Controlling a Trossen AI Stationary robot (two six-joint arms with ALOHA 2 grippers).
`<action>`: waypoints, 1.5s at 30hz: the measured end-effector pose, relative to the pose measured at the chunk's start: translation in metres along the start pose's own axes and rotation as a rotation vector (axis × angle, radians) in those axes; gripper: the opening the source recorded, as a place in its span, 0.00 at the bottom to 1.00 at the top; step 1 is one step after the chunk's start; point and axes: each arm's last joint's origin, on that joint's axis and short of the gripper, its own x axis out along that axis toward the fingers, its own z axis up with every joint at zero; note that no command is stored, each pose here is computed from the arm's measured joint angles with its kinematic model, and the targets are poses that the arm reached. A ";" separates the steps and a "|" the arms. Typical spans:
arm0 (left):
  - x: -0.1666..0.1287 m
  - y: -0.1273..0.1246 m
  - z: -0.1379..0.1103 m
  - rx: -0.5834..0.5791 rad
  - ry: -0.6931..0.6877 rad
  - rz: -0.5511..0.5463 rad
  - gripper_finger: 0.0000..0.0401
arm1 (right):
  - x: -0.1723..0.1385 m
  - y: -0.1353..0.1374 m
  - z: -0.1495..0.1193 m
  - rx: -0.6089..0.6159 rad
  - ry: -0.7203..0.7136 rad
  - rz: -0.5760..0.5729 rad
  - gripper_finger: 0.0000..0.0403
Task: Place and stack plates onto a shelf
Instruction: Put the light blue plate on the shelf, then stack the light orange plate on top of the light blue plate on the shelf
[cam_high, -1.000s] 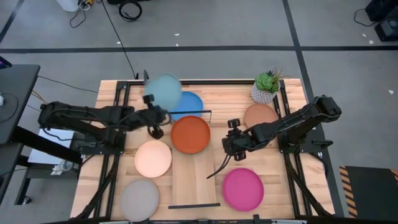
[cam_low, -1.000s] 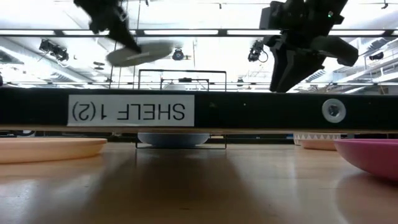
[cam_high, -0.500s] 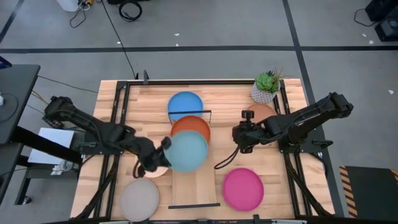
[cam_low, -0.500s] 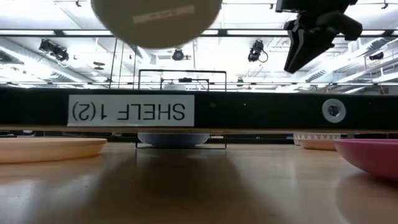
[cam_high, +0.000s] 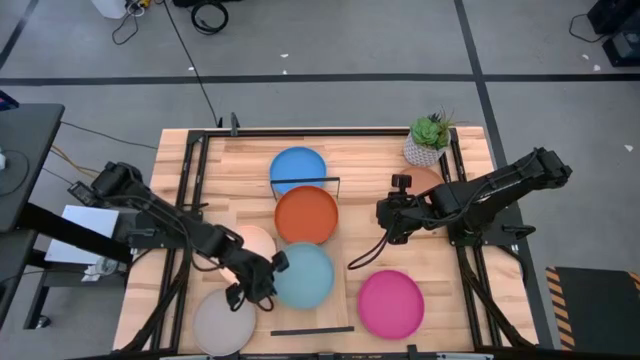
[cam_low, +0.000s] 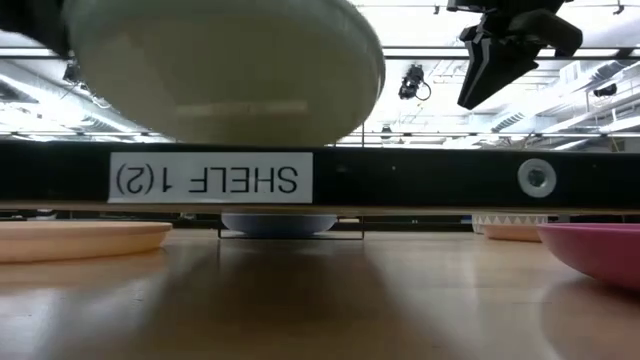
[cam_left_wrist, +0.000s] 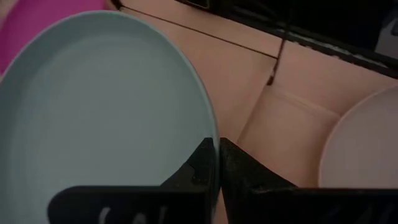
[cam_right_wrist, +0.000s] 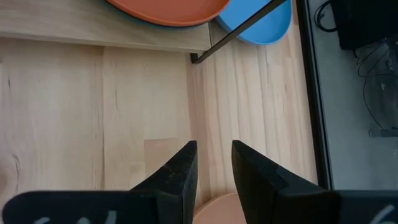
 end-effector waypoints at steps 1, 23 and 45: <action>0.003 -0.001 0.000 -0.001 0.006 -0.007 0.05 | 0.000 0.000 0.000 0.000 0.000 0.000 0.26; 0.012 -0.010 -0.003 -0.463 0.095 0.018 0.33 | 0.000 0.000 0.003 -0.024 -0.022 0.003 0.26; 0.038 -0.045 -0.041 -1.048 0.378 0.226 0.33 | 0.002 -0.002 0.010 -0.055 -0.076 0.001 0.26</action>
